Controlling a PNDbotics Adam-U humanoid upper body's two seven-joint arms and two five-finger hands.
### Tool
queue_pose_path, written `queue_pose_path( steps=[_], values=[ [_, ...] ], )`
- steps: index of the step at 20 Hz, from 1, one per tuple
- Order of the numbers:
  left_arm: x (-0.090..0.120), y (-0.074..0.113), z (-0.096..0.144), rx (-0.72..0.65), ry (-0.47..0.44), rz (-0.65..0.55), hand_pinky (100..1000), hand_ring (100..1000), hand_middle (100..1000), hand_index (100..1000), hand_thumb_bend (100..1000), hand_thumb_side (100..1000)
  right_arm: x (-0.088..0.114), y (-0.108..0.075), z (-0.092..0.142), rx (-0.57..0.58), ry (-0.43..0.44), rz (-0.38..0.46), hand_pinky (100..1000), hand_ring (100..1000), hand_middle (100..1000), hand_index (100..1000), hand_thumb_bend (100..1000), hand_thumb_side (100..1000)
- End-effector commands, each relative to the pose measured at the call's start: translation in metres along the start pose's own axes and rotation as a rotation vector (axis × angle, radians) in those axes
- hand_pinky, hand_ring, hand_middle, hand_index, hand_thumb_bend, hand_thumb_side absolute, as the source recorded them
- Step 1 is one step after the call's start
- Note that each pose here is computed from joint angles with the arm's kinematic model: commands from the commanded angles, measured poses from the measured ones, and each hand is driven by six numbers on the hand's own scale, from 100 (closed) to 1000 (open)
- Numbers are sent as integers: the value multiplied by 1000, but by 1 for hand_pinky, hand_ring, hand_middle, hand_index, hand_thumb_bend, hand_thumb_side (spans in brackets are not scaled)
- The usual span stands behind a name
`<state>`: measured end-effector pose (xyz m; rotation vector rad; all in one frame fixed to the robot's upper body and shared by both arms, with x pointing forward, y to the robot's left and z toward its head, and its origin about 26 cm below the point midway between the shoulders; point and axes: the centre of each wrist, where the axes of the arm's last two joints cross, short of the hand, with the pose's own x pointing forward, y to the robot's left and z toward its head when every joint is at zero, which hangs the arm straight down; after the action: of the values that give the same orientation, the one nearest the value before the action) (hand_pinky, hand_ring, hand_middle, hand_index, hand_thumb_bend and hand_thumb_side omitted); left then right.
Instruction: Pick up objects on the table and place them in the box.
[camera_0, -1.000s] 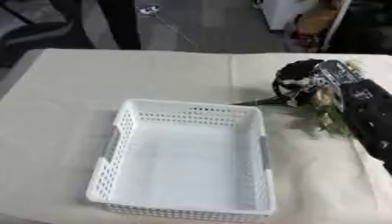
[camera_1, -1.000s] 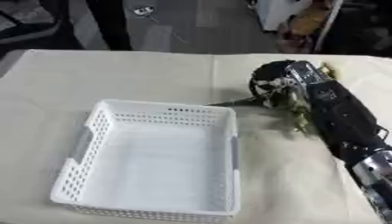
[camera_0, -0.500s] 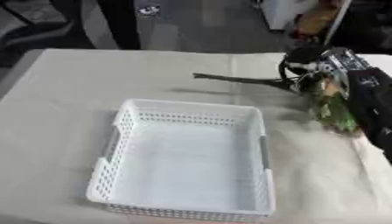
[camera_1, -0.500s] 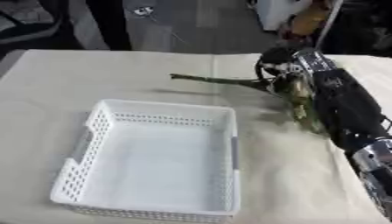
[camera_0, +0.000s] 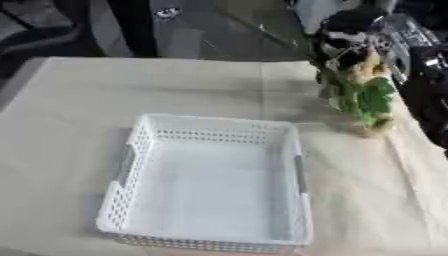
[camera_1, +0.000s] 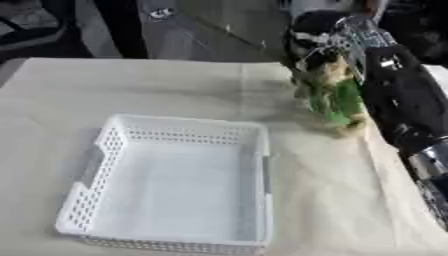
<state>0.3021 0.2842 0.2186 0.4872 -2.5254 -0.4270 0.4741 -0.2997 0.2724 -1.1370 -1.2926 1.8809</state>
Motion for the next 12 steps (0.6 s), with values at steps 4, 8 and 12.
queue_pose_path(
  steps=[4,8,12],
  values=[
    [4,6,-4,-12,-25,-25,573,684,621,829,100,752,19,-77,8,-168,-70,54,100,263,227,324,100,100],
    [5,5,-4,-18,-26,-16,573,685,621,829,100,751,46,-108,5,-253,-151,59,100,265,227,325,100,100],
    [5,3,-5,-22,-29,-5,574,685,623,829,100,751,72,-134,9,-331,-232,81,100,268,230,327,100,100]
  ],
)
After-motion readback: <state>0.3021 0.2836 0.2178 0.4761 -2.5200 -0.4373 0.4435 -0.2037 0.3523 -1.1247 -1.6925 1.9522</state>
